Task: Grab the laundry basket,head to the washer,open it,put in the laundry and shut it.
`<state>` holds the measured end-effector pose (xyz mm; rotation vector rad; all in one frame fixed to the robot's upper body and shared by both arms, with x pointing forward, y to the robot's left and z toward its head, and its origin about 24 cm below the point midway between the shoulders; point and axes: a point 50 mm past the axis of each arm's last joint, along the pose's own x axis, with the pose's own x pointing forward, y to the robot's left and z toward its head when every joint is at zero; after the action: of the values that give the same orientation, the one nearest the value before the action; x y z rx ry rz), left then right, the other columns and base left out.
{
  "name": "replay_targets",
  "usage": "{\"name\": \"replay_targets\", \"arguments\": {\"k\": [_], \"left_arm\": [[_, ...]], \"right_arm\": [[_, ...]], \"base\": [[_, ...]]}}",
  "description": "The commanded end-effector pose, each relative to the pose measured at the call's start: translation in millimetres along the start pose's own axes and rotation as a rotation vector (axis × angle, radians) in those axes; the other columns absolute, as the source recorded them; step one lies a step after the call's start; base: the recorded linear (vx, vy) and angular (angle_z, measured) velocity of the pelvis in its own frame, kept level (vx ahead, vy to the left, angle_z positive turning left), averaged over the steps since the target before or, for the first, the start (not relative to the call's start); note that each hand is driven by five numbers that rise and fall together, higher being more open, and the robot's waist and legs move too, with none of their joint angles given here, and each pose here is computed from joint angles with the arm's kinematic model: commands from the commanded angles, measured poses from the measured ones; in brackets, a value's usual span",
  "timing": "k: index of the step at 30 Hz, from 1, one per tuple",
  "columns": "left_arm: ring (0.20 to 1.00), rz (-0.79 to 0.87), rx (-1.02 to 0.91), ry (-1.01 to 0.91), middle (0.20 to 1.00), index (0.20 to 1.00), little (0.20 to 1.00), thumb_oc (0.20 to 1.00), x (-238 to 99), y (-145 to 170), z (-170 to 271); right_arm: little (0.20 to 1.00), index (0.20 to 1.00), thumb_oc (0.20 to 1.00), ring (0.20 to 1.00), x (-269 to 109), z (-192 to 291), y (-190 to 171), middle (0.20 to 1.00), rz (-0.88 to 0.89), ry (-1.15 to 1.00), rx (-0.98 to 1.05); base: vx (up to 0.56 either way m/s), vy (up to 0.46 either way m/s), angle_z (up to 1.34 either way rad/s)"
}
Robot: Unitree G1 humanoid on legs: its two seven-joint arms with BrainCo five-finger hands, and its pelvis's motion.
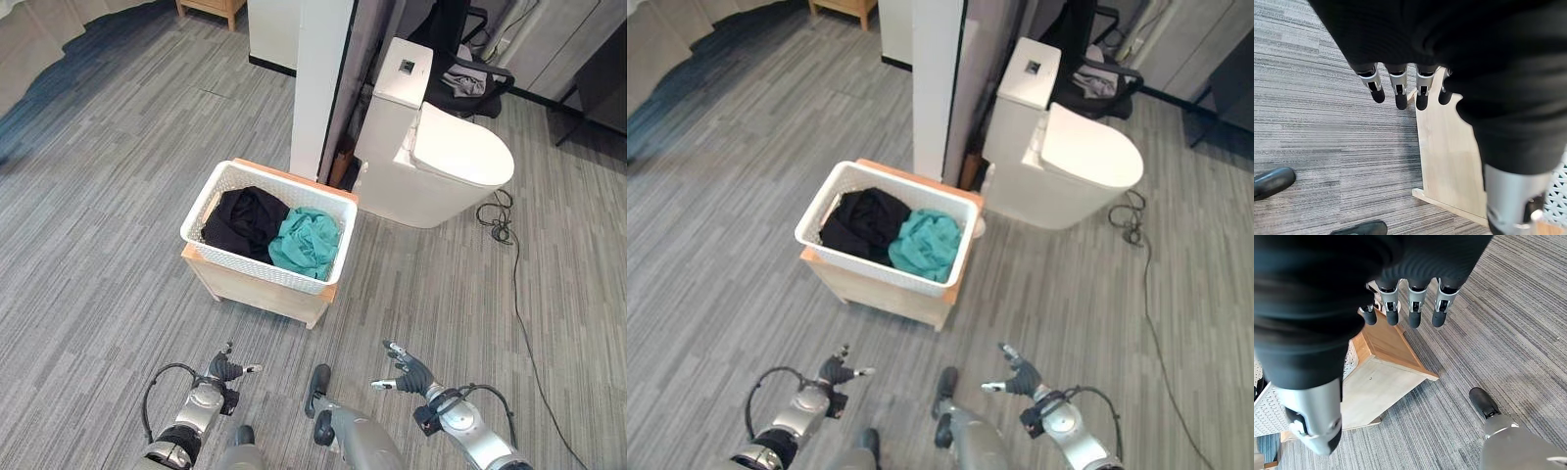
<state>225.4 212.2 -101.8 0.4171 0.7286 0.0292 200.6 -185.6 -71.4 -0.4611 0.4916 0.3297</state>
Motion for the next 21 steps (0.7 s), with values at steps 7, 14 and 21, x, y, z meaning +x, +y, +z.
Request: {"name": "replay_targets", "arguments": {"k": [7,14,21], "left_arm": [[1.000,0.025,-0.018,-0.102,1.000,1.000,1.000,1.000,2.7,10.1,22.3],[1.000,0.010,-0.044,-0.064,1.000,1.000,1.000,1.000,0.0,5.6,10.2],[1.000,0.007,-0.062,-0.048,1.000,1.000,1.000,1.000,-1.7,4.0,5.0]], "right_arm": [[1.000,1.000,1.000,1.000,15.6,24.2,11.6,1.000,0.049,-0.076,0.070],[1.000,1.000,1.000,1.000,18.0,18.8,11.8,1.000,0.019,-0.041,0.120],[1.000,1.000,1.000,1.000,17.2,11.8,14.2,1.000,0.012,-0.007,0.142]], "base": [[-0.03,0.025,0.04],[0.00,0.004,0.00],[0.00,0.001,-0.02]]}}
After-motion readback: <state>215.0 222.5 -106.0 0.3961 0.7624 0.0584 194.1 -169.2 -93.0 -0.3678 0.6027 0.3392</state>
